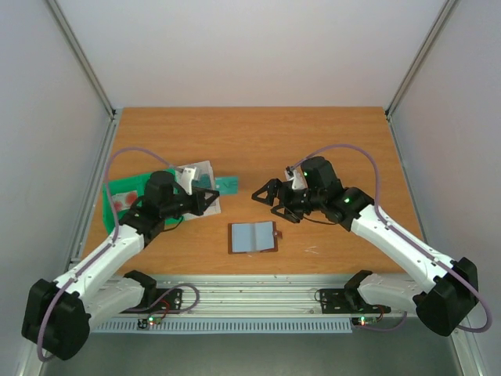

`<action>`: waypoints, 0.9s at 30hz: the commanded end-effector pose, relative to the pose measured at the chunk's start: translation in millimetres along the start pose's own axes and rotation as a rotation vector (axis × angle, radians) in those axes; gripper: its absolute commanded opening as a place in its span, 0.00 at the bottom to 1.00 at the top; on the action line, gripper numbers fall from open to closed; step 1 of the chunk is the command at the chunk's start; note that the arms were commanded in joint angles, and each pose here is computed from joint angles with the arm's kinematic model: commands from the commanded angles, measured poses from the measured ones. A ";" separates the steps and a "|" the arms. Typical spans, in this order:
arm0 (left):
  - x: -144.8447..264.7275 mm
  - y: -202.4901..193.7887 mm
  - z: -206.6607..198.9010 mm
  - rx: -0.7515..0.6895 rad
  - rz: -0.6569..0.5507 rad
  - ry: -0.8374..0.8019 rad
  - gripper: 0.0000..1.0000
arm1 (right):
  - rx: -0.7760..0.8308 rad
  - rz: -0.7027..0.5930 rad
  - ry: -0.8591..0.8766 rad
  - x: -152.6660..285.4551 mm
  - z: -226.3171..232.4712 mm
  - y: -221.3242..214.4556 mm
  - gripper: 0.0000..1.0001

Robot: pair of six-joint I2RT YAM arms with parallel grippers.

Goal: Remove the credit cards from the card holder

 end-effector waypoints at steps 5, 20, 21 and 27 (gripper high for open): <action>32.0 15.0 34.5 0.343 0.019 0.185 0.00 | 0.044 -0.033 -0.024 9.0 2.1 2.3 0.98; 41.1 28.9 80.2 0.485 0.046 0.473 0.01 | 0.070 -0.022 -0.063 10.4 -3.2 0.0 0.99; 39.8 30.4 83.6 0.495 0.056 0.491 0.01 | 0.069 -0.024 -0.068 10.1 -4.3 0.2 0.98; 22.6 33.5 103.5 0.505 0.129 0.533 0.00 | 0.080 -0.030 -0.075 10.9 -4.1 1.1 0.99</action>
Point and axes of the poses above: each gripper's point midway between its finger pads, its own x axis back along the fingers, its own z axis along the line the jaws close on, y = z × x, the point moved 4 cm from there along x, back along the fingers, and after that the axes turned 8 degrees about -x, right-handed, at the moved point
